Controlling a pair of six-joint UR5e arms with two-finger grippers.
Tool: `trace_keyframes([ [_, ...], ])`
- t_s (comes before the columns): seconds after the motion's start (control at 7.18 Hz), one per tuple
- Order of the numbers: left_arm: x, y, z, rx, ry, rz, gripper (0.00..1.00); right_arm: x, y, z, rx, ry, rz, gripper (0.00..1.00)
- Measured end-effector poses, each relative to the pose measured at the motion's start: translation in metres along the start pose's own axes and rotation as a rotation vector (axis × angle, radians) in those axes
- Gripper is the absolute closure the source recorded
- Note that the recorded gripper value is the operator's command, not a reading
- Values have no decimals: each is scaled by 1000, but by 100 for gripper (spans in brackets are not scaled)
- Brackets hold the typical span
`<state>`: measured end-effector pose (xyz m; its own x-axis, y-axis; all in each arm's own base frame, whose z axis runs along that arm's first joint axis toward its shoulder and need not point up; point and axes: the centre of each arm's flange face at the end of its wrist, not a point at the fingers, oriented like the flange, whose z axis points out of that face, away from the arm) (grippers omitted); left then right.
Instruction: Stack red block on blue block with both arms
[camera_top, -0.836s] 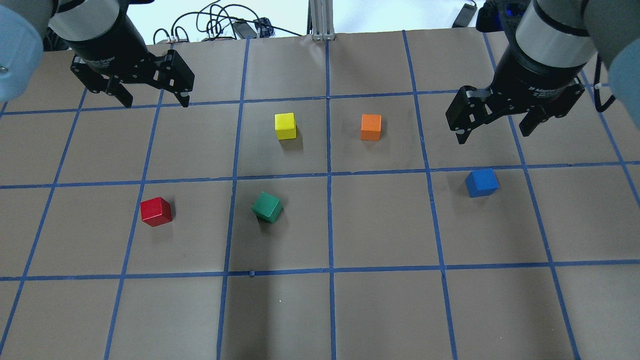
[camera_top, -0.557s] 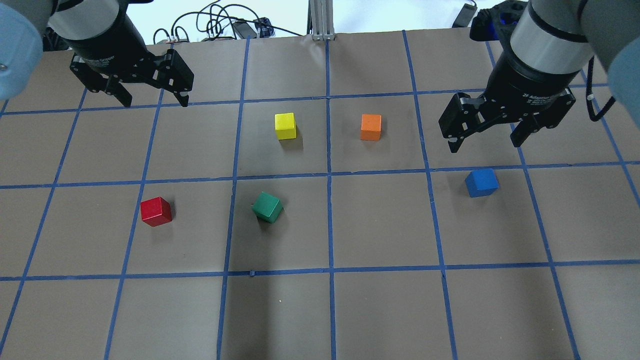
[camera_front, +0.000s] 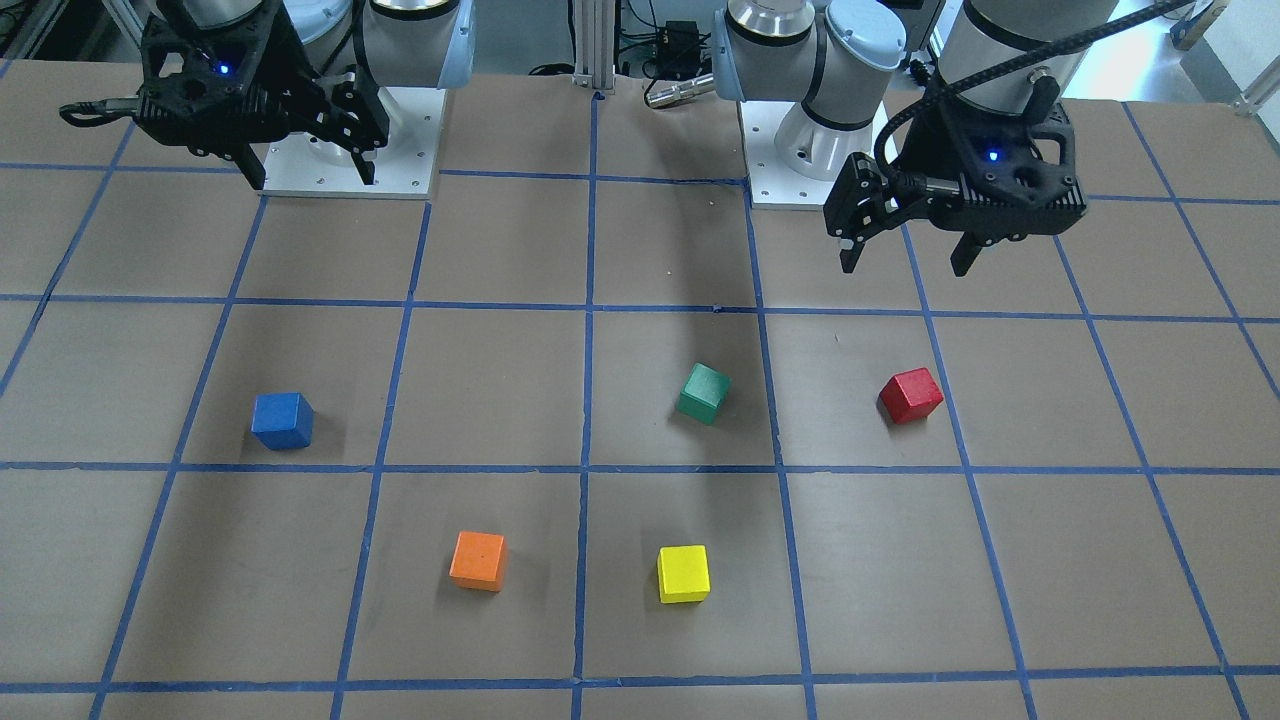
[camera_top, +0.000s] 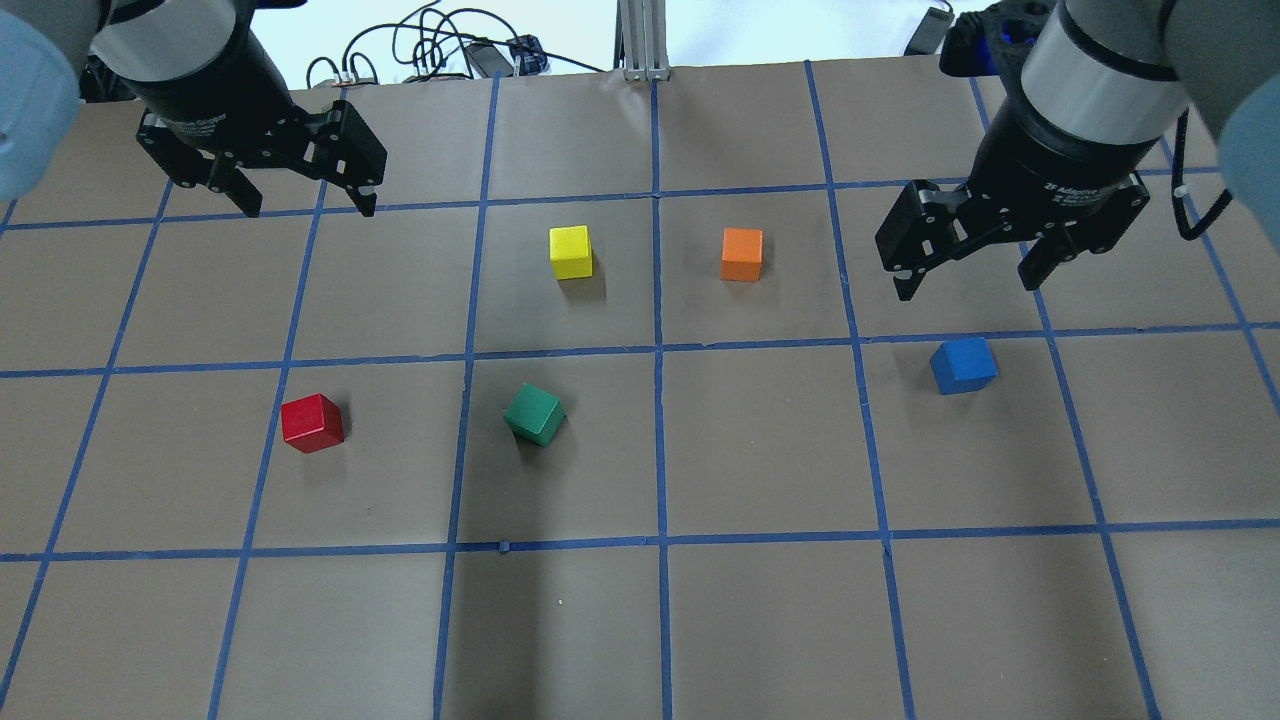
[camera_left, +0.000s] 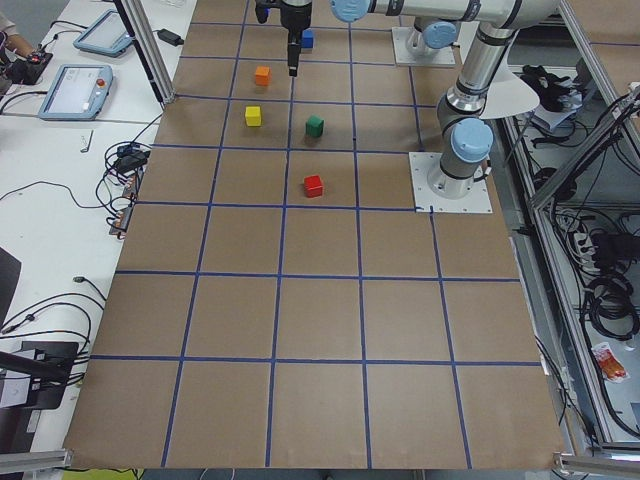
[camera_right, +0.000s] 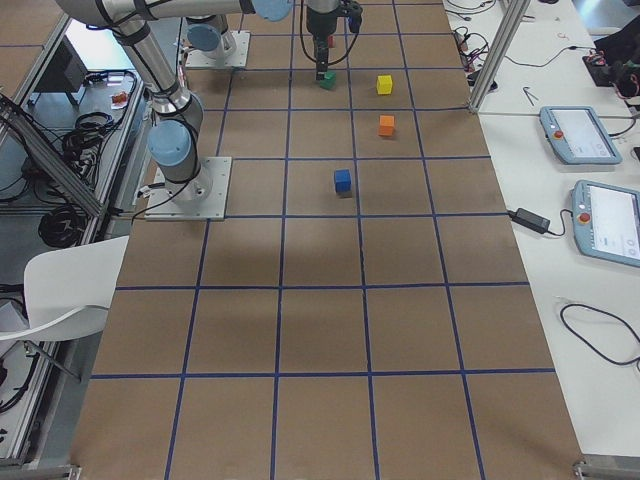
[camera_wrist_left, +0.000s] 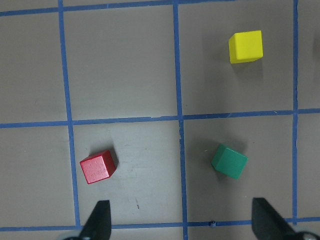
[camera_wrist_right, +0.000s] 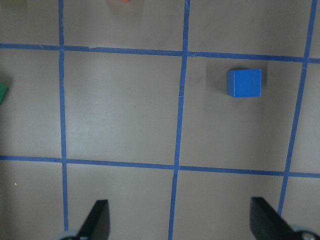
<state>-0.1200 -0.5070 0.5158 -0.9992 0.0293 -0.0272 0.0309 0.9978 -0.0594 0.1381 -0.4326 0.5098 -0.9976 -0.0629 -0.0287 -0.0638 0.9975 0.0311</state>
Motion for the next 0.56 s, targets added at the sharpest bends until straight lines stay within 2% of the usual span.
trace_keyframes([
  [0.56,-24,-2,15,-47,-1,-38,0,1,-8,0,61,5,-3,0],
])
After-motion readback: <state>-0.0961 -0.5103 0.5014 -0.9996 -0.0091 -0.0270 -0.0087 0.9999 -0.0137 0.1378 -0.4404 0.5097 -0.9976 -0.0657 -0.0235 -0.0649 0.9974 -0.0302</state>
